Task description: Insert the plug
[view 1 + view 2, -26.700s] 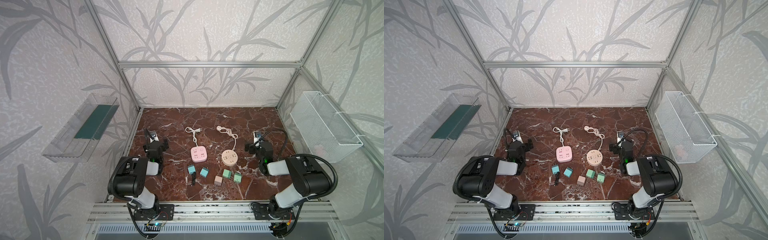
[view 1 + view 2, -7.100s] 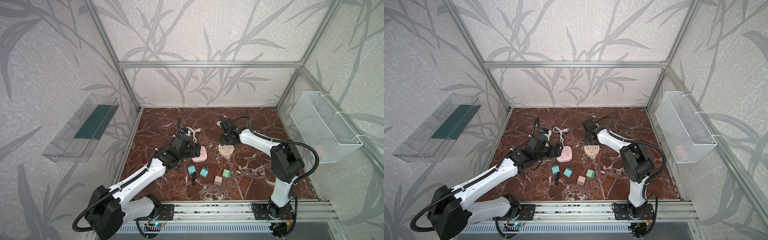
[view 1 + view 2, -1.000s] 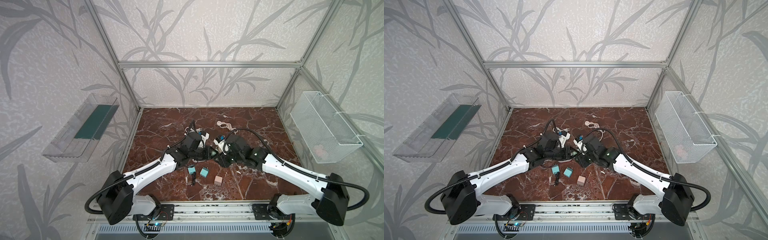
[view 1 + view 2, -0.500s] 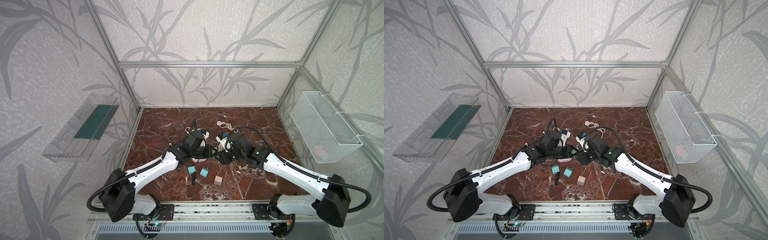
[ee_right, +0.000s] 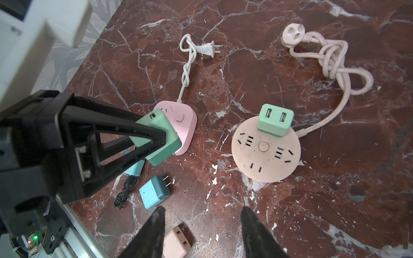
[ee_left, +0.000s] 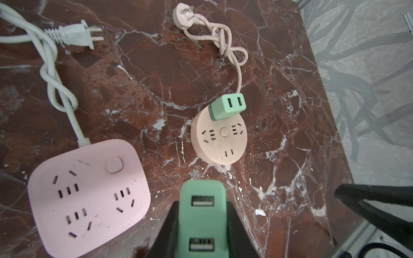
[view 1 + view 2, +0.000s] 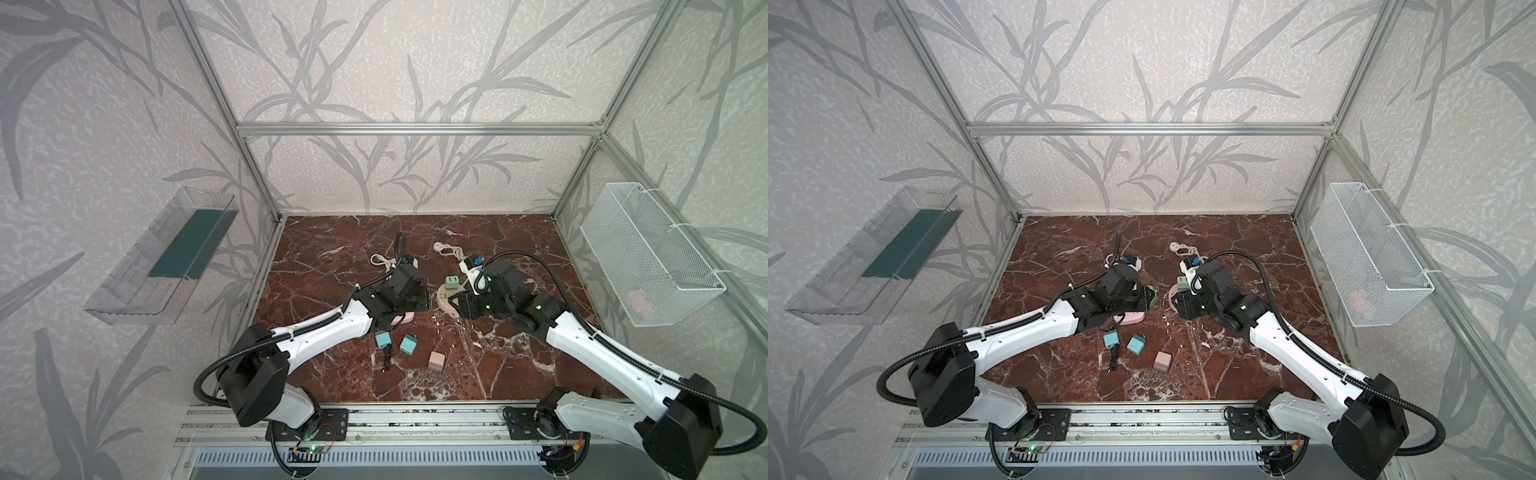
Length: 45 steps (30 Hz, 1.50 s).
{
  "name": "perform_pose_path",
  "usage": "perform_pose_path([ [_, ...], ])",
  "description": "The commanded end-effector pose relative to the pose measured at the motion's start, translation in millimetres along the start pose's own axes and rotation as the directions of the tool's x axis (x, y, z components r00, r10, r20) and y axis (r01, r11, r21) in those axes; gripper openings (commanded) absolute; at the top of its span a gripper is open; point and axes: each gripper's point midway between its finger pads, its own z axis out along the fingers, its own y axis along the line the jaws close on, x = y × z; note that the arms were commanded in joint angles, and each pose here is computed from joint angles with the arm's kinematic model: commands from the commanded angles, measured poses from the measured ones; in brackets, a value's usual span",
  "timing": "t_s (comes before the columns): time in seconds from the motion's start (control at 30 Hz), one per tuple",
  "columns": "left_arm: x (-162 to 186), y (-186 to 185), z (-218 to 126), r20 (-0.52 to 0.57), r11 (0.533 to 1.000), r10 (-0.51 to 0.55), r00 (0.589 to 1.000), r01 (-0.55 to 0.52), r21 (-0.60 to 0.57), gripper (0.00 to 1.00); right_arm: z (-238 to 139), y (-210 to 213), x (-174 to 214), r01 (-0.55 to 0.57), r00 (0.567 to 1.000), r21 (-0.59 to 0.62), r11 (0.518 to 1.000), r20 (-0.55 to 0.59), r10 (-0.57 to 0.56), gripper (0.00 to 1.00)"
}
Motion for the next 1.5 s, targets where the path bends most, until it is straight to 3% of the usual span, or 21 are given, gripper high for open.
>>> perform_pose_path([
  [0.0, -22.8, -5.3, 5.0, 0.153, 0.994, 0.082, 0.985, -0.070, -0.078, 0.00, 2.2, -4.4, -4.8, -0.006, 1.000, 0.011, 1.000, 0.031, 0.006, 0.54],
  [0.23, -22.0, -7.0, 37.0, 0.242, 0.998, 0.049, 0.969, -0.035, -0.061, 0.00, 1.2, -17.3, -4.1, -0.015, 0.999, 0.052, 0.999, 0.047, 0.013, 0.53],
  [0.5, -17.7, -12.2, 69.8, 0.242, 0.999, 0.016, 0.970, -0.005, -0.046, 0.00, -12.3, -56.9, -5.0, -0.110, 0.990, 0.179, 0.978, 0.110, 0.091, 0.47],
  [0.97, -20.6, -12.4, 89.1, 0.255, 0.993, -0.102, 0.961, 0.115, -0.037, 0.00, -19.1, -76.6, 2.0, -0.184, 0.977, 0.172, 0.968, 0.137, 0.162, 0.45],
  [1.47, -15.5, -4.4, 103.3, 0.238, 0.980, -0.142, 0.961, 0.171, -0.105, 0.00, -16.8, -79.6, 3.7, -0.224, 0.968, 0.124, 0.967, 0.148, 0.205, 0.44],
])
